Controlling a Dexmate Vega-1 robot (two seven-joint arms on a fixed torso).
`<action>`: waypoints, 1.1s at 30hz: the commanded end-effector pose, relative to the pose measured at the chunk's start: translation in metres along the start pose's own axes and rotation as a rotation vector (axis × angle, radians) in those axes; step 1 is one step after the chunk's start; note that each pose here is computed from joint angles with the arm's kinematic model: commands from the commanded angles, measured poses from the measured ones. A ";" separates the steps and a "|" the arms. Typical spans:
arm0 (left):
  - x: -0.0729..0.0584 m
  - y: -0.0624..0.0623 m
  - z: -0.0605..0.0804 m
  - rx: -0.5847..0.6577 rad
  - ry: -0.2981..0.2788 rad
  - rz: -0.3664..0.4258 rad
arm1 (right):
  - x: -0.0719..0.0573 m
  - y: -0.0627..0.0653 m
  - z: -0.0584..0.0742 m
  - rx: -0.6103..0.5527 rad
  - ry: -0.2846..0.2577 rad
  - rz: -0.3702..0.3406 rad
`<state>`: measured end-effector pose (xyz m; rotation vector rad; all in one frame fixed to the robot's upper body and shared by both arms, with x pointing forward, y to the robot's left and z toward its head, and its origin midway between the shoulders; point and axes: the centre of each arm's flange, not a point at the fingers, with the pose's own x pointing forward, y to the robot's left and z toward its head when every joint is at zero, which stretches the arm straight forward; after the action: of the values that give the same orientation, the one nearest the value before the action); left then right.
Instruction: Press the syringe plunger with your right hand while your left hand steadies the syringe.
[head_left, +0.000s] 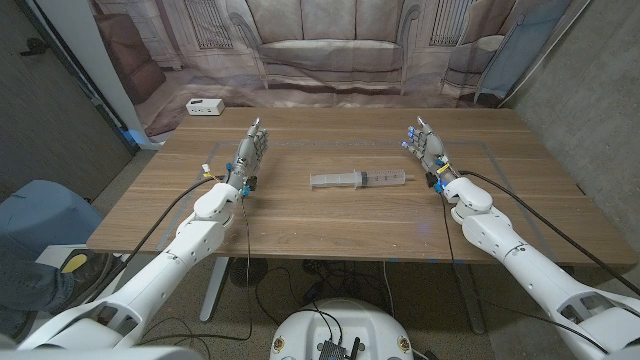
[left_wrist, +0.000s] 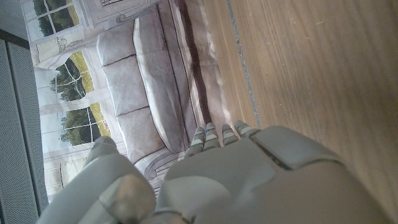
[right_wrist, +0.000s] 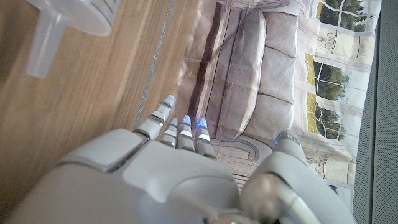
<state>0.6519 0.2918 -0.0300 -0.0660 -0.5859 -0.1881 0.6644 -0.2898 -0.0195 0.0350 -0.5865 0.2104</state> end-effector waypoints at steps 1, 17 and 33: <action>-0.017 -0.002 0.009 -0.015 -0.013 0.002 | 0.003 0.004 0.006 -0.018 -0.025 0.096; -0.027 0.003 0.038 0.036 -0.043 -0.017 | -0.019 0.008 0.031 -0.075 -0.152 0.114; -0.018 -0.019 0.045 0.073 -0.055 0.008 | -0.037 -0.006 0.056 -0.244 -0.247 0.152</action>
<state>0.6187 0.3005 -0.0104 -0.0445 -0.6453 -0.1676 0.6230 -0.2985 -0.0020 -0.1346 -0.7731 0.2571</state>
